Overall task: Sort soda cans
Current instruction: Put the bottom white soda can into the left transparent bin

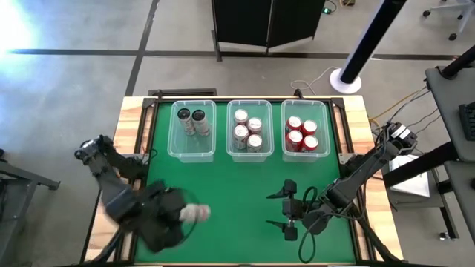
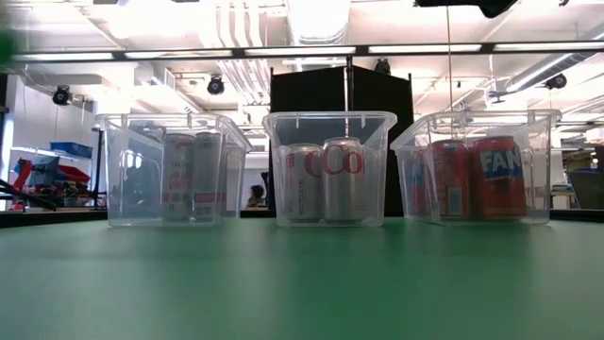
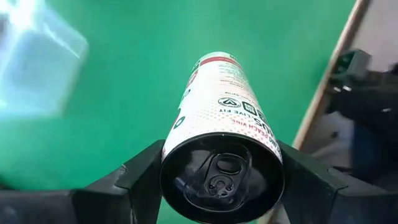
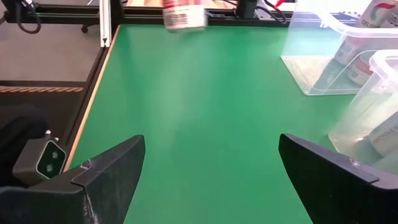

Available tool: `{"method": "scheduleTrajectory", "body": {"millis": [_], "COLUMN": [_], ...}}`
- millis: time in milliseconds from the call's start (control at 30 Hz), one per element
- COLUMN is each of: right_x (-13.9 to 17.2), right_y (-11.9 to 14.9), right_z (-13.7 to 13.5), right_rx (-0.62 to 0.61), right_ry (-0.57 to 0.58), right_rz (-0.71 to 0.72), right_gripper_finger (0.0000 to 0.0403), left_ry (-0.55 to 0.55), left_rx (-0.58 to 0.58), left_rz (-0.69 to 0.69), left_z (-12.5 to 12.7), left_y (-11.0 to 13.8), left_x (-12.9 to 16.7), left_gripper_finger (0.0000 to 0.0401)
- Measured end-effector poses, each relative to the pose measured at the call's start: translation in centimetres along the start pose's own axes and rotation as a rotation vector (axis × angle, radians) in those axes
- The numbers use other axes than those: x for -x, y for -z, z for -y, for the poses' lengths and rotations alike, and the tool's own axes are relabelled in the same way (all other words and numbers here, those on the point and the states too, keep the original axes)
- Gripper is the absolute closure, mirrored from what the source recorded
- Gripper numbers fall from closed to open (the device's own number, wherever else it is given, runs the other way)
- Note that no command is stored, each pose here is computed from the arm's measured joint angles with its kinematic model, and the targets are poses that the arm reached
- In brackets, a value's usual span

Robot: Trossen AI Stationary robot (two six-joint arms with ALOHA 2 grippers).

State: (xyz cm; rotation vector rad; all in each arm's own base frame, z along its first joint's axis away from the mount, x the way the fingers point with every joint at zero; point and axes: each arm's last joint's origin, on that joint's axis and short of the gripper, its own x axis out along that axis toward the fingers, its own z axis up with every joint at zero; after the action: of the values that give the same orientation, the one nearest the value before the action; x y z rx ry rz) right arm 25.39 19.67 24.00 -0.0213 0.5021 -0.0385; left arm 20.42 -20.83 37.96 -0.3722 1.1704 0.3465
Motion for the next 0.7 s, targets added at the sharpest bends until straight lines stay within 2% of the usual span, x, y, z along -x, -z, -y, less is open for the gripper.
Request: {"method": "scheduleTrajectory", "body": {"millis": [167, 333, 433, 533, 700], "right_x": [0.0, 0.0, 0.1, 0.0, 0.0], "right_y": [0.0, 0.0, 0.1, 0.2, 1.4], "right_z": [0.0, 0.0, -0.1, -0.1, -0.1], "right_rx": [0.002, 0.003, -0.005, -0.019, -0.056], "right_ry": [-0.003, -0.002, -0.006, -0.025, -0.024], "right_rz": [0.000, -0.001, -0.004, -0.019, -0.045], "right_gripper_finger": [0.0038, 0.0037, 0.0038, 0.0038, 0.0037], "left_ry": [-0.044, -0.098, -0.086, -0.067, -0.052], "left_rx": [-0.128, -0.168, -0.155, -0.147, -0.060], "left_rz": [0.024, 0.019, 0.017, 0.076, 0.169], "left_z": [-2.6, -6.6, -9.0, -10.8, -14.5], "left_y": [-5.9, -10.7, -12.4, -13.6, -13.7], "left_x": [-0.8, -1.6, -1.0, 0.5, 3.8], "left_gripper_finger": [0.0165, 0.0165, 0.0165, 0.0165, 0.0165]}}
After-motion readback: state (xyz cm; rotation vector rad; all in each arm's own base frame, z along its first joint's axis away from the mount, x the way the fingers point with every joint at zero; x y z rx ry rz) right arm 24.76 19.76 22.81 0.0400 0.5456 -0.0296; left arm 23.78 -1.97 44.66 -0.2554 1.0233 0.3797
